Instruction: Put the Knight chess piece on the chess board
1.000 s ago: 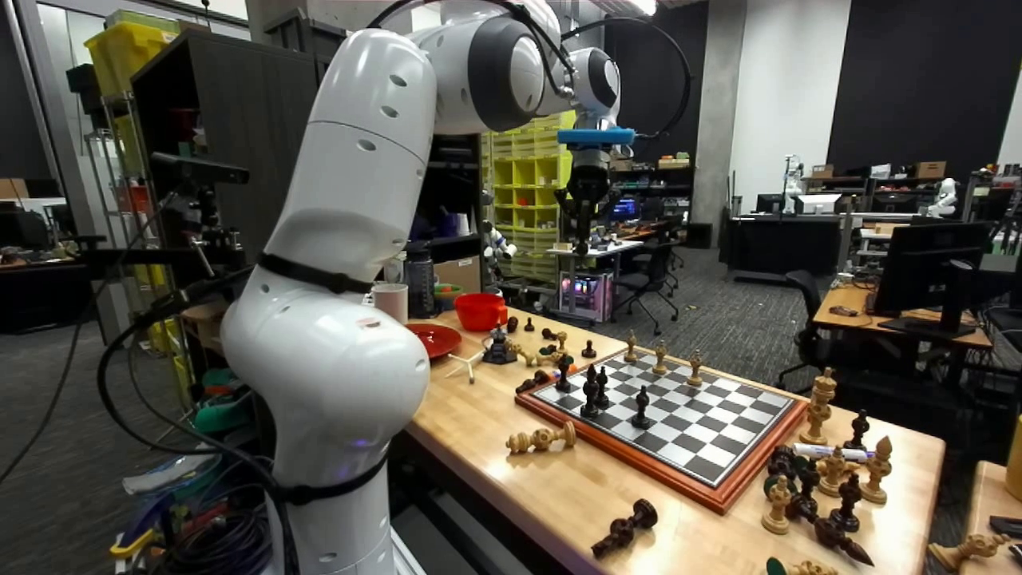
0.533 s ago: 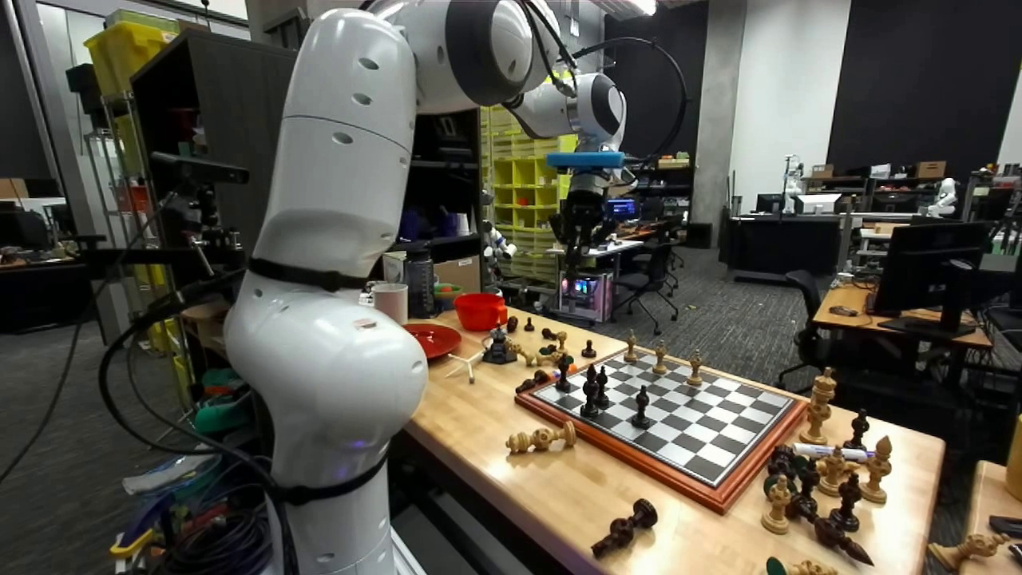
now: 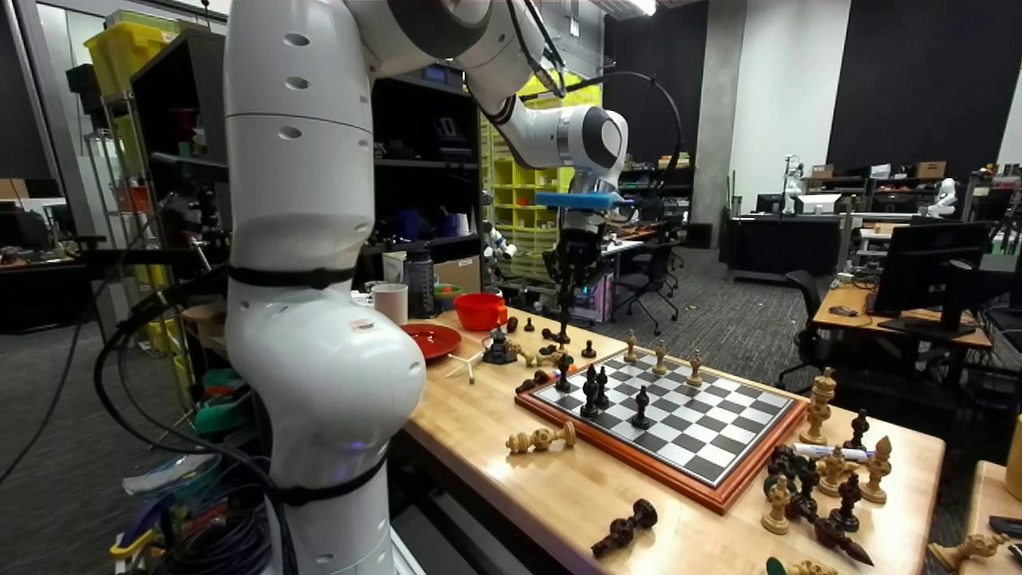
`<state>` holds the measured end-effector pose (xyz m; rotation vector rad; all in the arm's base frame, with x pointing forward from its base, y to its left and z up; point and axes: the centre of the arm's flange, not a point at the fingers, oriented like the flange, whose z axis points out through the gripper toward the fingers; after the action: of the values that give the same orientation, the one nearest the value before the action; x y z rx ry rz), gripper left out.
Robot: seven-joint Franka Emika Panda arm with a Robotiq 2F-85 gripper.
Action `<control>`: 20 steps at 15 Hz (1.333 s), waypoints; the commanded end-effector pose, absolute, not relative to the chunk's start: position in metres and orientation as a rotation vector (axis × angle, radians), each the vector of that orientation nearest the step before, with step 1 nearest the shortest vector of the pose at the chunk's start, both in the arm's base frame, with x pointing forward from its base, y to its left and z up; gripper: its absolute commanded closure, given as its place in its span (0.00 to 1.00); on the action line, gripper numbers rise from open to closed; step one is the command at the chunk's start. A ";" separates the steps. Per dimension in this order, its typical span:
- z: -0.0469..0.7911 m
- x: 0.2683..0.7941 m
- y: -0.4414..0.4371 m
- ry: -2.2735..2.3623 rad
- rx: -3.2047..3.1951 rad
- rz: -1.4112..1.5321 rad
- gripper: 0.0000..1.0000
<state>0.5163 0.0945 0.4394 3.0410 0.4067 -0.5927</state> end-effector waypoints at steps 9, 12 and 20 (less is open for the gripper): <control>0.392 0.480 0.065 0.336 3.072 -0.481 0.96; 0.385 0.482 0.065 0.323 3.070 -0.490 0.96; 0.366 0.484 0.065 0.317 3.067 -0.536 0.96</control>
<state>0.4837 0.0649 0.3681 3.0631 0.3342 -0.5488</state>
